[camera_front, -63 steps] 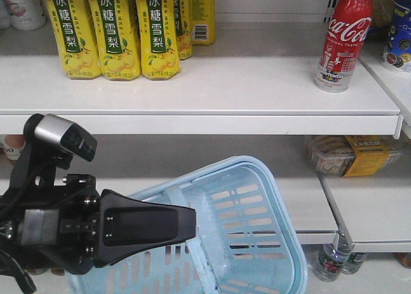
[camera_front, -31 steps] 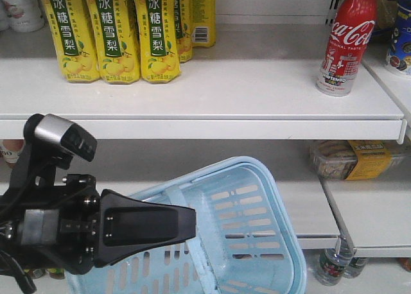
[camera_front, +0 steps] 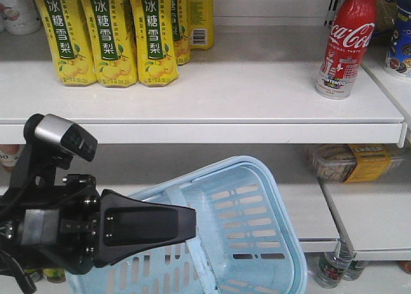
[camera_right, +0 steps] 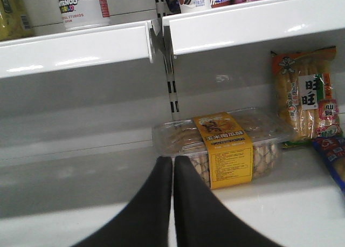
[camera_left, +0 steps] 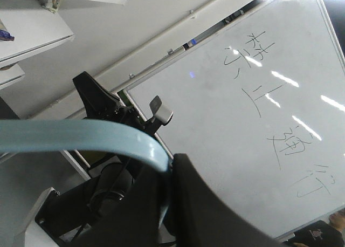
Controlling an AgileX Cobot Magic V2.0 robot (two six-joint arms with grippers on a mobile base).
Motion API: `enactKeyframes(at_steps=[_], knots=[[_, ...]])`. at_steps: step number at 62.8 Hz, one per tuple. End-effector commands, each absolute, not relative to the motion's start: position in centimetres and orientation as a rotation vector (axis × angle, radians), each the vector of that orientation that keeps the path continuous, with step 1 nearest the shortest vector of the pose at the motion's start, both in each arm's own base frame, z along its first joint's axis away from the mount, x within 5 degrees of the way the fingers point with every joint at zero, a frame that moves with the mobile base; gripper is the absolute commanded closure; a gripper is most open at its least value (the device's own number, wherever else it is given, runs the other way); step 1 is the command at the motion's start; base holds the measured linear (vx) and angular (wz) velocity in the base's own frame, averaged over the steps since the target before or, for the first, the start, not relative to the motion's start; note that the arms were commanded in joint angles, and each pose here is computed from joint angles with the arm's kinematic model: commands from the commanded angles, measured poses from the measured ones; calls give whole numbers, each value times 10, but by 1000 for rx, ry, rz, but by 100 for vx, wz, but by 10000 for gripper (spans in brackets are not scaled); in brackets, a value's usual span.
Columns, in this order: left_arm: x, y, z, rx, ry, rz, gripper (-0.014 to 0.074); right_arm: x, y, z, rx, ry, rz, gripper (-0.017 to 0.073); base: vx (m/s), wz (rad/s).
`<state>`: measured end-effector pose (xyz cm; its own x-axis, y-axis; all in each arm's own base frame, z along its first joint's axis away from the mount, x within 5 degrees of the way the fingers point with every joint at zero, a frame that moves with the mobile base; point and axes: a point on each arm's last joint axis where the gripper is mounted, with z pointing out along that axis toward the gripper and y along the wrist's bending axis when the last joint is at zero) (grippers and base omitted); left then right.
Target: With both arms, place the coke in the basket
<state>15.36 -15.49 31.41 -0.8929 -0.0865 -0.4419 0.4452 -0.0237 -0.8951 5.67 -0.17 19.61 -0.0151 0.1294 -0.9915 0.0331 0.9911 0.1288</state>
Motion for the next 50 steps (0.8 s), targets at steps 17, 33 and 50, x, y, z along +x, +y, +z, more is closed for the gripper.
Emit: enactKeyframes(at_steps=[17,33,50], knots=[[140,-153,340,482,1695,-2181,600,56,-2,201,114,1510,73,564,0,0],[140,-153,340,482,1695,-2181,600,56,-2,201,114,1510,73,564,0,0],[140,-153,340,482,1695,-2181,600,56,-2,201,114,1510,73,564,0,0]])
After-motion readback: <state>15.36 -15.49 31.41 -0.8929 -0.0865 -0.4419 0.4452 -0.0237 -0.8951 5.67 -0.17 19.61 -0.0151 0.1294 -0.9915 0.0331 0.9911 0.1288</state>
